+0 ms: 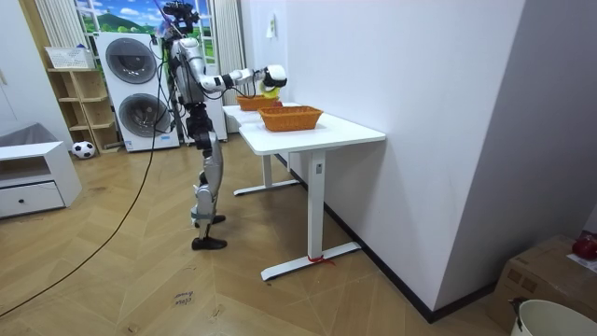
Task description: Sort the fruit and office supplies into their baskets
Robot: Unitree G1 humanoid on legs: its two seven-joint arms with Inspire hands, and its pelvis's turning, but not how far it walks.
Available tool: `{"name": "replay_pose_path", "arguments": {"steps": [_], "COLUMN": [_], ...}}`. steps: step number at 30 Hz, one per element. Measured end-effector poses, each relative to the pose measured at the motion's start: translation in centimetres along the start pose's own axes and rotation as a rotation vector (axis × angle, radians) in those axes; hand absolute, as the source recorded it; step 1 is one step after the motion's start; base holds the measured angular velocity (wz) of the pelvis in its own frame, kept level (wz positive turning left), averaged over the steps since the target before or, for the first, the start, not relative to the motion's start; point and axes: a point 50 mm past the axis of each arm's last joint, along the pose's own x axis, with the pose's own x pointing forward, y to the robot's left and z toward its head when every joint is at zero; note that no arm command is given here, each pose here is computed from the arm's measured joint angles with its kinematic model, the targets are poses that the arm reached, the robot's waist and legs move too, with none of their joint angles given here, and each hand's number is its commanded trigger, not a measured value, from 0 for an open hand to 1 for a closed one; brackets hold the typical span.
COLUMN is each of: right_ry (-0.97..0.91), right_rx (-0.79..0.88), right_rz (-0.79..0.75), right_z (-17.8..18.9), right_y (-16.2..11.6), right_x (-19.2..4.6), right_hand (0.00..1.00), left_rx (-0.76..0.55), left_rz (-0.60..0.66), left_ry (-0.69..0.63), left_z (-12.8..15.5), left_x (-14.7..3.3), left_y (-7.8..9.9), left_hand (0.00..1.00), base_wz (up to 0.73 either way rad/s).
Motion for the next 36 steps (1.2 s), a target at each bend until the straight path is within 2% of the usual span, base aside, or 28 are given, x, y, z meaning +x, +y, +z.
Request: {"name": "replay_pose_path", "arguments": {"steps": [4, 14, 22, 32, 36], "right_ry": [0.005, 0.025, 0.053, 0.084, 0.187], "right_rx": [0.083, 0.168, 0.325, 0.358, 0.359], "right_rz": [-0.082, -0.238, -0.359, -0.376, -0.385], "right_z": [-0.4, -1.2, -2.3, -3.1, -5.5], "right_y": [-1.8, -4.1, -5.7, -5.7, -5.4], "right_x": [-0.1, -0.6, -1.1, -1.3, -2.2], "right_hand": [1.0, 1.0, 1.0, 1.0, 1.0], "left_rx": [-0.019, -0.036, -0.058, -0.053, -0.061], "left_rz": [0.013, 0.014, 0.031, 0.036, 0.035], "left_ry": [0.016, 0.029, 0.045, 0.061, 0.067], "left_z": [-0.5, -0.9, -1.4, -2.0, -2.2], "left_x": [-0.1, -0.2, -0.3, -0.5, -0.5], "left_y": [0.2, 0.3, 0.4, 0.5, 0.5], "left_hand": [0.0, 0.0, 0.0, 0.0, 0.0], "base_wz": [-0.1, -0.07, -0.03, -0.02, 0.0]}}
